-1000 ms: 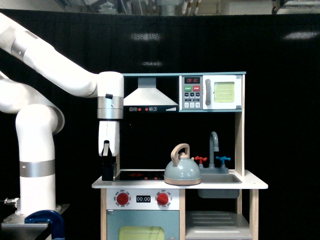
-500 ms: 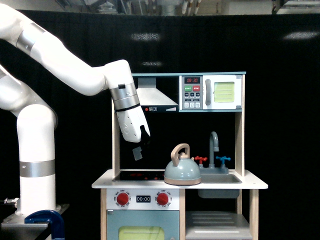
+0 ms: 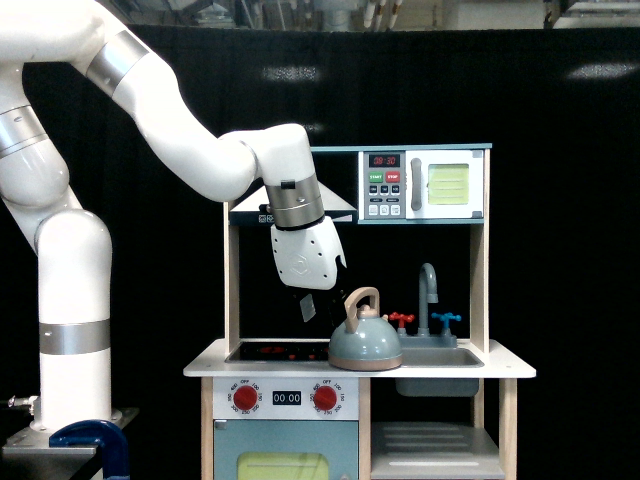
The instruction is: Place the teapot on the stove
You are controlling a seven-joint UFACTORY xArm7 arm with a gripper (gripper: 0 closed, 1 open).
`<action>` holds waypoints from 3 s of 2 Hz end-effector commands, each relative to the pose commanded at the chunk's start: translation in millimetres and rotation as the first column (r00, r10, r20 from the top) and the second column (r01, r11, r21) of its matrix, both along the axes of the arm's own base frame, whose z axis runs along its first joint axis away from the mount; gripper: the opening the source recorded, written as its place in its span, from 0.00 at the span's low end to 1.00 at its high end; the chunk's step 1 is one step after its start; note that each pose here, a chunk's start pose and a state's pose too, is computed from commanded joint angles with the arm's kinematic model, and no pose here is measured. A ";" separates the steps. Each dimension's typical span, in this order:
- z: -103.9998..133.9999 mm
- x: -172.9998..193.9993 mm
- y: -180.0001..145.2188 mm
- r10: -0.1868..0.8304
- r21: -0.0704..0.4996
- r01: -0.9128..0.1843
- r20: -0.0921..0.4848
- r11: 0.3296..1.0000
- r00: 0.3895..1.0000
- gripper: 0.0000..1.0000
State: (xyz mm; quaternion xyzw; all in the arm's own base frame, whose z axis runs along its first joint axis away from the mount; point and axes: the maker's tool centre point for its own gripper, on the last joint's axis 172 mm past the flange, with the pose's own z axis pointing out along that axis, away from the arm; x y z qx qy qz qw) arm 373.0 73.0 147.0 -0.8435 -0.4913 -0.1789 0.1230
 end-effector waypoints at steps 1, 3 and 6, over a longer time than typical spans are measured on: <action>-2.0 5.0 35.0 0.124 0.110 -0.125 0.020 0.986 0.992 1.00; 8.0 34.0 71.0 -0.043 0.198 0.034 0.041 0.980 0.998 1.00; 7.0 30.0 100.0 -0.043 0.198 0.034 0.041 0.980 0.998 0.00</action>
